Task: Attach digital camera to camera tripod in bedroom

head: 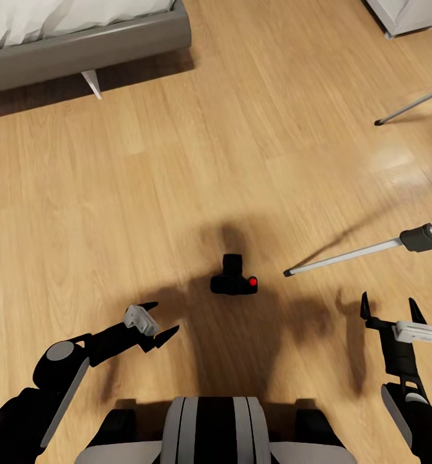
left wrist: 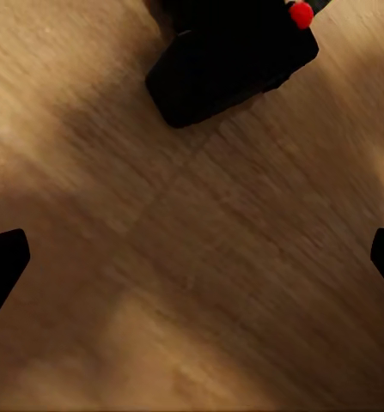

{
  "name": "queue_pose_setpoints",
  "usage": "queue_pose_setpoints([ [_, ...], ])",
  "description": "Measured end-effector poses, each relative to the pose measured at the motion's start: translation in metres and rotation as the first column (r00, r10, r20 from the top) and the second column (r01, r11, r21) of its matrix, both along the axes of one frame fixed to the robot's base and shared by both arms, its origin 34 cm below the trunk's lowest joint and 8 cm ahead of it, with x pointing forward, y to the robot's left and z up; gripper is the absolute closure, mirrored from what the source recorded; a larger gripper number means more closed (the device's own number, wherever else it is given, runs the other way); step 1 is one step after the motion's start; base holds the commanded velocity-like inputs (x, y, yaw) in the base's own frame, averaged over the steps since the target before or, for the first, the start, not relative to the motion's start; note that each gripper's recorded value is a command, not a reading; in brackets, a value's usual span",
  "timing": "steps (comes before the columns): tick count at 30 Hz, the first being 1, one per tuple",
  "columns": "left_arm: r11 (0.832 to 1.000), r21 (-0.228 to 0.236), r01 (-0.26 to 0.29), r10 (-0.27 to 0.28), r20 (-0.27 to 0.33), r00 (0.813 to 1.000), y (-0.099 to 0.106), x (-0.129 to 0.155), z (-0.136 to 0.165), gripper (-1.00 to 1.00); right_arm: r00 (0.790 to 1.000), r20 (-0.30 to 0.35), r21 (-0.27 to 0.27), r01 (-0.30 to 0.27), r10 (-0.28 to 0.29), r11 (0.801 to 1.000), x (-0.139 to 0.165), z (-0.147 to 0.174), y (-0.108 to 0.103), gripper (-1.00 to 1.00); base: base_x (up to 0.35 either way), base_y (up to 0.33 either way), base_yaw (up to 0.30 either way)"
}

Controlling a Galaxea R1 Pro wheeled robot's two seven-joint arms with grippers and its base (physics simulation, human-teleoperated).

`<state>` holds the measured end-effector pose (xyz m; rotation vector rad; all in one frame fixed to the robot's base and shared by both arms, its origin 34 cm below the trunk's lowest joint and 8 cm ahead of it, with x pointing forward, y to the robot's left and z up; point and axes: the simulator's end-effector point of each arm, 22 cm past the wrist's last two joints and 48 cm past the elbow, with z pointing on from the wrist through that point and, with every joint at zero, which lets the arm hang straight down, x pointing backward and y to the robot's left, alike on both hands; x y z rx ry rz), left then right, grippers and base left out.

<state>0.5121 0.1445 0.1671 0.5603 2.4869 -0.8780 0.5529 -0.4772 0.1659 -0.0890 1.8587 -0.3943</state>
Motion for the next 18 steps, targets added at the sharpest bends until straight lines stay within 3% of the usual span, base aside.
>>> queue_pose_setpoints([
  [3, 1.000, 0.008, -0.015, 0.015, 0.020, 1.000, 0.007, 0.006, 0.000, -1.00, 1.000, 0.003, -0.002, 0.006, -0.006, 1.000, 0.000, 0.000, -0.001, -1.00, 0.000, 0.000, 0.000],
  [6, 0.997, 0.039, -0.066, 0.063, 0.053, 0.997, 0.033, 0.021, 0.000, -1.00, 1.000, 0.010, 0.001, 0.016, -0.016, 1.000, 0.000, 0.000, 0.000, -1.00, 0.000, 0.000, 0.000],
  [18, 0.996, 0.041, -0.073, 0.071, 0.062, 0.996, 0.037, 0.024, 0.000, -1.00, 1.000, 0.010, 0.008, 0.022, -0.022, 1.000, -0.002, -0.003, 0.004, -1.00, 0.000, 0.000, 0.000],
])
